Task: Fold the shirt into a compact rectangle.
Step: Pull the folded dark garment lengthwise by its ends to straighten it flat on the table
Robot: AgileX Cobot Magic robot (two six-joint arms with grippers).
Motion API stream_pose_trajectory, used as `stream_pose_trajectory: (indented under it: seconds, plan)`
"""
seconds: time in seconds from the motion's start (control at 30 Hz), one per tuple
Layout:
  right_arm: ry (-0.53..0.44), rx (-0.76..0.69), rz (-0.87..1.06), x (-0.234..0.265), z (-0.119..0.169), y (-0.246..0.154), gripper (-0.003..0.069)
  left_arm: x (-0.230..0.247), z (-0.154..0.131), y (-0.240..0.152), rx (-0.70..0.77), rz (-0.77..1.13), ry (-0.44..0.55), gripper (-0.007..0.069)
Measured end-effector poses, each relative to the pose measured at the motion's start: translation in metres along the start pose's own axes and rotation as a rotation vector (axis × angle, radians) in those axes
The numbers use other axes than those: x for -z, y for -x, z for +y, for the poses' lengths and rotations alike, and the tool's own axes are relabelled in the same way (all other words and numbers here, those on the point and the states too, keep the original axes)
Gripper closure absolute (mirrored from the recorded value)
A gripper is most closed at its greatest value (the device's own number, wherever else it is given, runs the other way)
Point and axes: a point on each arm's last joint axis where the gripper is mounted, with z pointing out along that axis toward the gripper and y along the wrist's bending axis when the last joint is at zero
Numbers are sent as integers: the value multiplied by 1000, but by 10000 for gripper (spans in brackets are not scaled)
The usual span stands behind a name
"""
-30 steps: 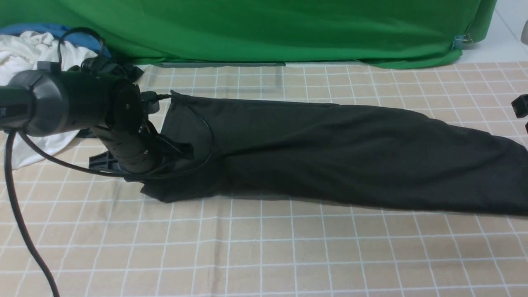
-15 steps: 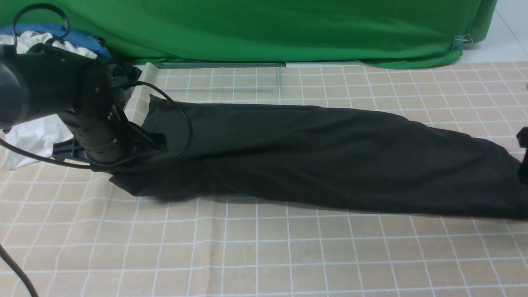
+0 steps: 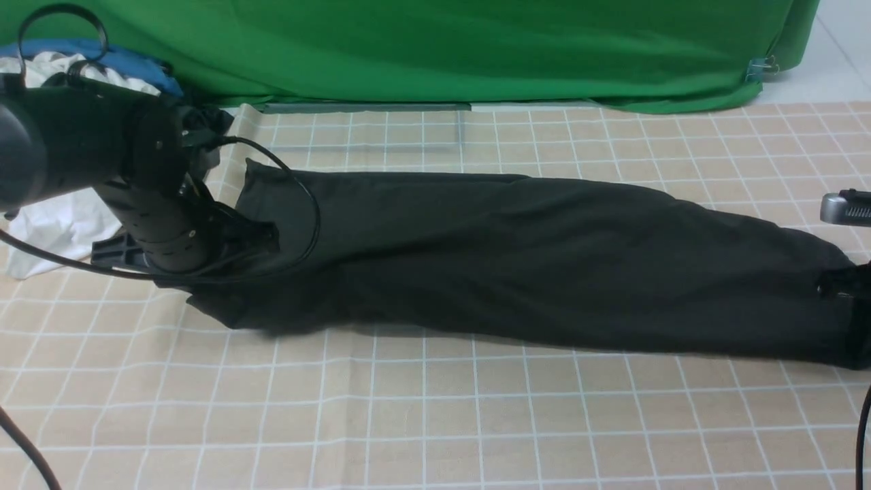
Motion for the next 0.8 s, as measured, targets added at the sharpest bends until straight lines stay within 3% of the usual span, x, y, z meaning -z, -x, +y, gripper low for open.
stream_pose_trajectory:
  seconds: [0.17,0.5,0.63,0.73,0.77,0.8]
  plan:
    - [-67,-49,32,19,-18,-13,571,7,3,-6,-23,58,24,522]
    - [-71,-134,62,28,-36,-23,552,10,3,-20,-10,202,19,522]
    - [-89,-132,64,28,-38,-24,477,10,4,-22,-14,224,27,508]
    - [-112,-142,66,28,-40,-24,303,14,6,-18,-31,223,53,415]
    - [-112,-148,65,28,-40,-24,291,15,6,-18,-33,226,57,408]
    - [-114,-175,60,29,-40,-23,194,20,6,-13,-33,217,61,349]
